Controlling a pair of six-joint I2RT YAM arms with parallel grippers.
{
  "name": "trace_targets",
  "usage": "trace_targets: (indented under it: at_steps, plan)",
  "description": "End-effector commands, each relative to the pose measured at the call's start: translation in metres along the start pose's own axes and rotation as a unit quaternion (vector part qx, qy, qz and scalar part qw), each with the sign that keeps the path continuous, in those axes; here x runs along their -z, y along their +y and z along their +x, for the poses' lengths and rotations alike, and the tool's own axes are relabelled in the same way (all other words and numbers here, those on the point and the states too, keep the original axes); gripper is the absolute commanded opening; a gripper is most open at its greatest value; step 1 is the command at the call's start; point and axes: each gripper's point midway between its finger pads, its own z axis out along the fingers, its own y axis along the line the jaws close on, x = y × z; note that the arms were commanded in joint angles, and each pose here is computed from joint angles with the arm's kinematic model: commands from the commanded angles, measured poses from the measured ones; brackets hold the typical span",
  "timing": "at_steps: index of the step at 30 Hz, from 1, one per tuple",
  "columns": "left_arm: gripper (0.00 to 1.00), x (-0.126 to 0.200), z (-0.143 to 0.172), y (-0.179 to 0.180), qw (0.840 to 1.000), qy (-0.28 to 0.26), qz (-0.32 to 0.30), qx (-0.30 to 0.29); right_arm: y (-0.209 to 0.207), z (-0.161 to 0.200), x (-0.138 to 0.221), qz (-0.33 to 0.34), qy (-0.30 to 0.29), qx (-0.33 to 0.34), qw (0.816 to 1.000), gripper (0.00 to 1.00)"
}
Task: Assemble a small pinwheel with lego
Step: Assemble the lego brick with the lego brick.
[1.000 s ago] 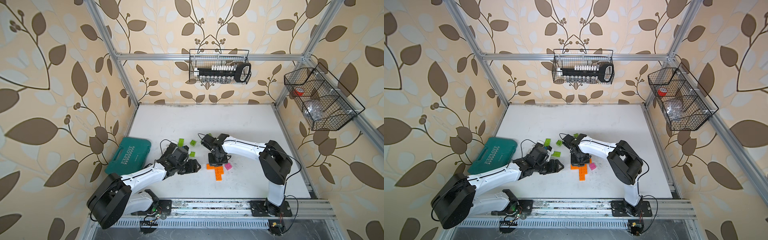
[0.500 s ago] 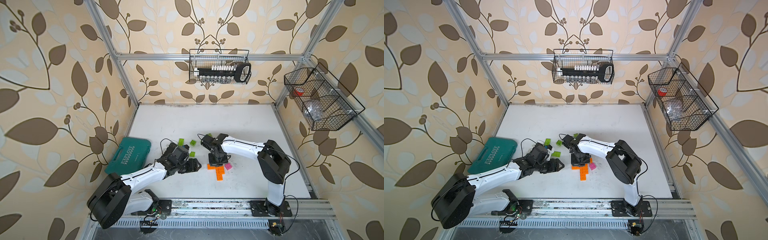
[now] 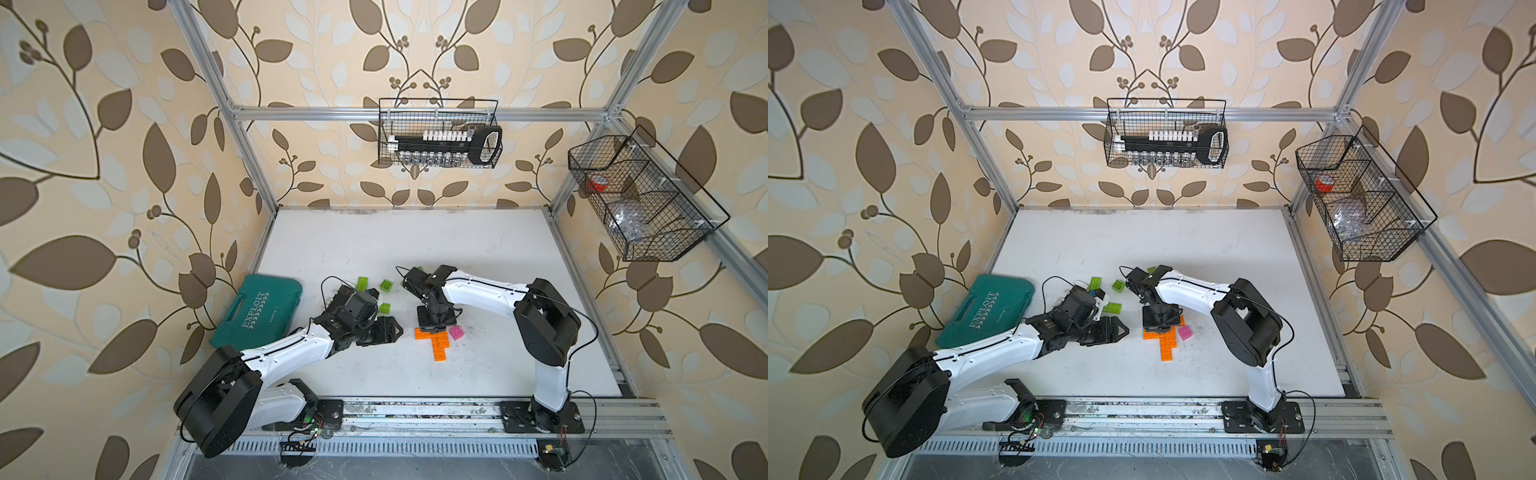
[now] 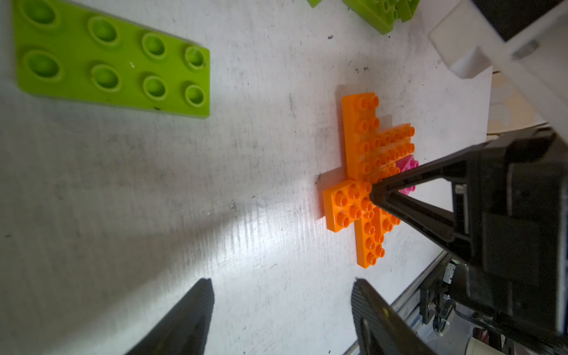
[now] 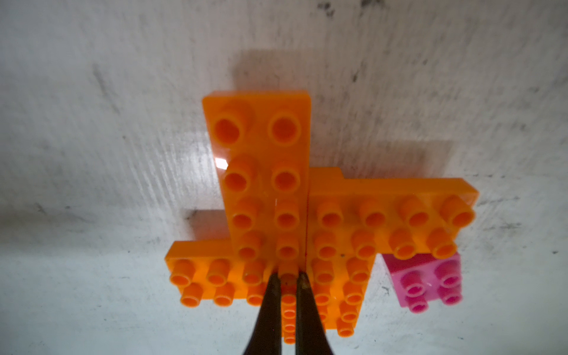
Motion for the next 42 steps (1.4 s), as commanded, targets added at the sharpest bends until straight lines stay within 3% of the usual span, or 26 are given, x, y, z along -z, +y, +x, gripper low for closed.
trace_targets:
  at_steps: [1, 6, 12, 31, 42]
  plan:
    - [0.74, 0.007, -0.017, -0.009, 1.000, -0.022, 0.004, -0.006, -0.002, 0.014, -0.026, 0.017, 0.040, 0.028, 0.999, 0.01]
    - [0.74, 0.013, -0.035, -0.006, 0.999, -0.037, 0.017, 0.014, 0.014, 0.012, -0.012, -0.004, 0.026, 0.055, 0.998, 0.01]
    - [0.74, 0.016, -0.035, -0.004, 0.999, -0.038, 0.010, 0.009, 0.033, 0.019, -0.008, -0.001, 0.022, 0.088, 0.996, 0.02]
    - [0.74, 0.023, -0.032, -0.002, 0.999, -0.043, 0.006, 0.005, 0.040, 0.013, 0.015, -0.023, -0.007, 0.082, 0.996, 0.15]
    - [0.75, 0.020, -0.037, -0.012, 0.999, -0.039, -0.014, -0.034, 0.027, 0.005, 0.050, -0.041, -0.067, 0.090, 0.993, 0.22]
